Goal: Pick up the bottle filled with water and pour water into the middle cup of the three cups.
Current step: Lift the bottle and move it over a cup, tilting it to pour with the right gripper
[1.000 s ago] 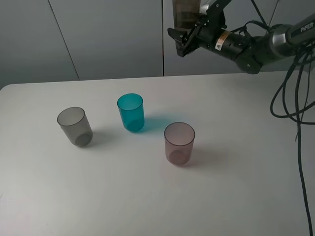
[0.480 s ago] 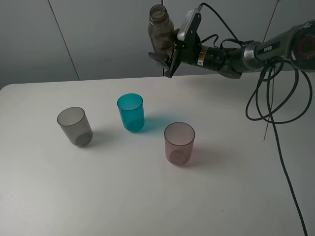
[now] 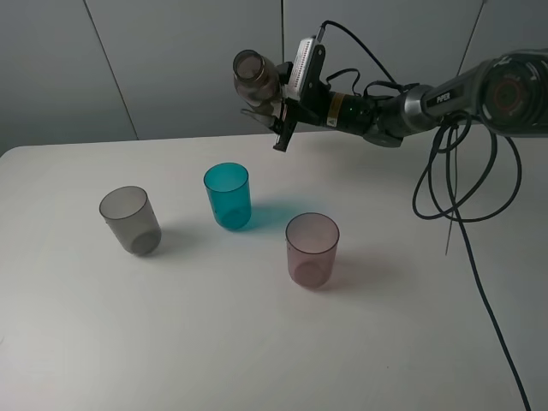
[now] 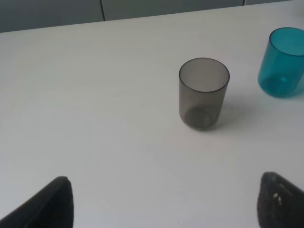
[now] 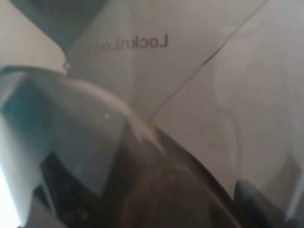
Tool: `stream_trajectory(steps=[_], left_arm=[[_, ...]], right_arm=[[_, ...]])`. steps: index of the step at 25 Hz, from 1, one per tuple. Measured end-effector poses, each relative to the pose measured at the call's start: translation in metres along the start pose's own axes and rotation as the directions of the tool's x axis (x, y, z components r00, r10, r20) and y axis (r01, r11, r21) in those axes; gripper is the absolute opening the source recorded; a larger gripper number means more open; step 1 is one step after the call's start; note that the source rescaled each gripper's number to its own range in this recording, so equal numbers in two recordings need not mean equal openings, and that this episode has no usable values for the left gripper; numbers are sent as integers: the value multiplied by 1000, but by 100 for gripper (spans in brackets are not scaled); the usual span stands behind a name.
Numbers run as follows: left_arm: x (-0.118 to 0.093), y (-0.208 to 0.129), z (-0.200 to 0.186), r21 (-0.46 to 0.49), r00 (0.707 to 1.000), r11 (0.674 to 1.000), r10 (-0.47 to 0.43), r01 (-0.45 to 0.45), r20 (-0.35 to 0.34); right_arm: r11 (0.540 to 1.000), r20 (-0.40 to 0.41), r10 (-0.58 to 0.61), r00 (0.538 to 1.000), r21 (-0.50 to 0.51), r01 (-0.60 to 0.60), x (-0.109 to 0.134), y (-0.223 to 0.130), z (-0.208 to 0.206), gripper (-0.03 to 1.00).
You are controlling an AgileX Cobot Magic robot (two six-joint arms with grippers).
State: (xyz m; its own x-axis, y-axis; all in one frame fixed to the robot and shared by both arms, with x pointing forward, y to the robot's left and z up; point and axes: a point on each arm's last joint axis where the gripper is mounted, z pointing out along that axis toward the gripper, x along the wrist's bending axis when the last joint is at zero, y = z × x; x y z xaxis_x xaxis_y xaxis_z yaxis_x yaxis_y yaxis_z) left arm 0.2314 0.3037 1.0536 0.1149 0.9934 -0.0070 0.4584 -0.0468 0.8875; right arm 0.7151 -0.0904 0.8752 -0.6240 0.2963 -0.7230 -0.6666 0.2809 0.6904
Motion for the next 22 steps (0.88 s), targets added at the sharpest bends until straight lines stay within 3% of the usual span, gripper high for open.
stream_trajectory(steps=[14,22], left_arm=[[0,0,0,0,1000,1000,2,-2,0],[0,0,0,0,1000,1000,6,-6,0]], right_arm=[[983,-19,-175,984,53,176,23,-19,4,0],[947,-28,-310,950,85,311,26,-20,9,0]])
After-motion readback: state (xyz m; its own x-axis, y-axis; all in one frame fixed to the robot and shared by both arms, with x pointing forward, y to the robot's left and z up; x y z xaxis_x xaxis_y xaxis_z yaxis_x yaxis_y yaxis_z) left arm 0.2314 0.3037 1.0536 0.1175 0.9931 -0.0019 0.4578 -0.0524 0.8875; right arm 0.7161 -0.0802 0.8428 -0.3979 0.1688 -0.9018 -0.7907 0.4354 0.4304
